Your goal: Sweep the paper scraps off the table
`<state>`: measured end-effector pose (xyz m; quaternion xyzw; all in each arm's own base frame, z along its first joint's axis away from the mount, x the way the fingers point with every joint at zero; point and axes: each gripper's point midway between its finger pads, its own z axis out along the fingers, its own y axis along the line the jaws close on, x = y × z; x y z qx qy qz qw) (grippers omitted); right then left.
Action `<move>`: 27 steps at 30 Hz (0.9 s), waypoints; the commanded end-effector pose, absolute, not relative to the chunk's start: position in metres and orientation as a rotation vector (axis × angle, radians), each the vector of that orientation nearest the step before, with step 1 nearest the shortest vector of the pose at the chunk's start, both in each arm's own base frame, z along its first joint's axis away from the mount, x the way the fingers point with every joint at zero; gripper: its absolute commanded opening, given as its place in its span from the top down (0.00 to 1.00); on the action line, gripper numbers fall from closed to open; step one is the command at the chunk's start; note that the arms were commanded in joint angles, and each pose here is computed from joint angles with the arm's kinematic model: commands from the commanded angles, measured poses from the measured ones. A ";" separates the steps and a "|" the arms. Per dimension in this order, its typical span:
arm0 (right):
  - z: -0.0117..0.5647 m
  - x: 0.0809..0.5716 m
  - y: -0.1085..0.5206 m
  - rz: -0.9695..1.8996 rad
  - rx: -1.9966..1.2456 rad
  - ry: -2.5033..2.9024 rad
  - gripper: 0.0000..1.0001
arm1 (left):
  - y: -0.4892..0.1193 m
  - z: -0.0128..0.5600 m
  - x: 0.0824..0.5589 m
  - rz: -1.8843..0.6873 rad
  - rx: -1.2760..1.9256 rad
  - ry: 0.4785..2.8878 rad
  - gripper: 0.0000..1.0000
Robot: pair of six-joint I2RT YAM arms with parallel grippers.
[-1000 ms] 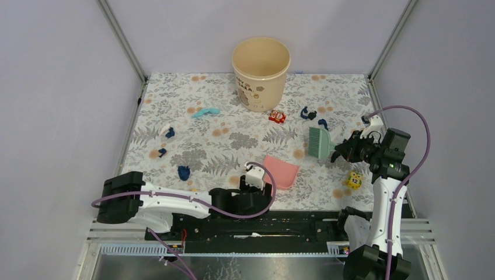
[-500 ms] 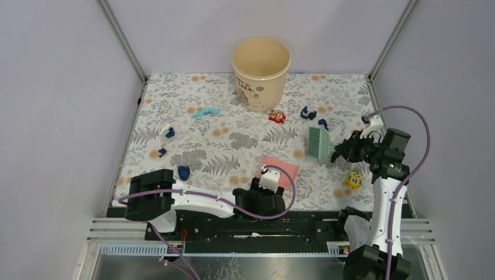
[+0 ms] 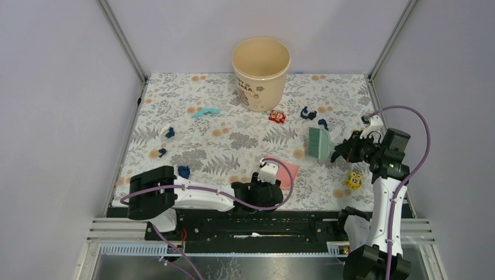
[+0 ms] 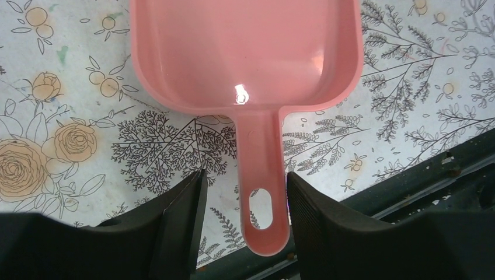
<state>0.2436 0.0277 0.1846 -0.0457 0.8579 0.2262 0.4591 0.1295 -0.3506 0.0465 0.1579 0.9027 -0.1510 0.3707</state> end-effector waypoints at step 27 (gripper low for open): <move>0.196 0.245 0.031 0.569 -0.156 2.074 1.00 | -0.325 0.063 0.140 -0.293 0.705 2.298 0.66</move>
